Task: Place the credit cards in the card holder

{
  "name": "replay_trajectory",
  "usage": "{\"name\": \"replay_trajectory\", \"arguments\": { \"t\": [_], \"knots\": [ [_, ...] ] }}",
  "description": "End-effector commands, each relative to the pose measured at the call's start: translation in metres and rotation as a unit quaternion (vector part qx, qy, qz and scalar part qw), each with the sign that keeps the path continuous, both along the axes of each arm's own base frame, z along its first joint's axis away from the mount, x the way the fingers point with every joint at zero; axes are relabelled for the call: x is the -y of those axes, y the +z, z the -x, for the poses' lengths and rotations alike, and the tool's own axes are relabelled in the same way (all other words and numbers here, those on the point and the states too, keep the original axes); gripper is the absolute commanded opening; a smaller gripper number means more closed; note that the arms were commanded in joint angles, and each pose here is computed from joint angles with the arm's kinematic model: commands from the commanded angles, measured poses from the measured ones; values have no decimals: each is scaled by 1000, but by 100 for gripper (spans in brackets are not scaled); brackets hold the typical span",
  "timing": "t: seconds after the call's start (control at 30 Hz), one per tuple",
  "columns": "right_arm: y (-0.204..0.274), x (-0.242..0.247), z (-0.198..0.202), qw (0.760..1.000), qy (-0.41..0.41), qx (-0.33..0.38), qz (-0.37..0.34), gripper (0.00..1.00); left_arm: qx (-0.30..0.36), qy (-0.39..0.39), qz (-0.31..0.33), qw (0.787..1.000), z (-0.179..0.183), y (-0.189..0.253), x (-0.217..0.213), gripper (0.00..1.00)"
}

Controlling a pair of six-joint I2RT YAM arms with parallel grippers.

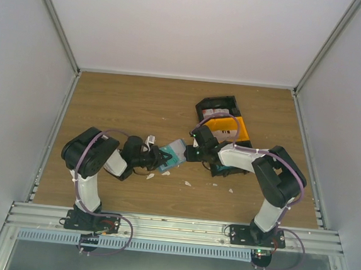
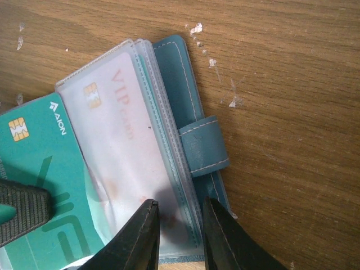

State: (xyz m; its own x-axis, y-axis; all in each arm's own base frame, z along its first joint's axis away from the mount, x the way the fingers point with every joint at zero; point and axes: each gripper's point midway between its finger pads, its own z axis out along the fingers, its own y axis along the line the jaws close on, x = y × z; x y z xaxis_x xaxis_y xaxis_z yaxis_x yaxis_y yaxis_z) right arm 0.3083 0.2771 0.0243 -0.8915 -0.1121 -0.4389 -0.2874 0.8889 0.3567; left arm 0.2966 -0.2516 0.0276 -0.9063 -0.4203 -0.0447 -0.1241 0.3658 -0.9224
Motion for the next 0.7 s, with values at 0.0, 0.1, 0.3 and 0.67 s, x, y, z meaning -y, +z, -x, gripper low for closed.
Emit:
{"name": "replay_trajectory", "arguments": {
  "t": [0.0,0.1,0.3,0.67],
  "knots": [
    [-33,17,32,997,4,-62,45,22,-27,25,-8,999,7,-8,-9,0],
    [-34,17,32,997,4,-63,46,22,-54,30,-1,998,13,-10,-11,0],
    [-33,16,31,997,3,-62,43,22,-65,30,1,997,13,-9,-9,0],
    [-33,16,32,997,6,-61,42,22,-65,-9,5,998,7,-22,6,0]
  ]
}}
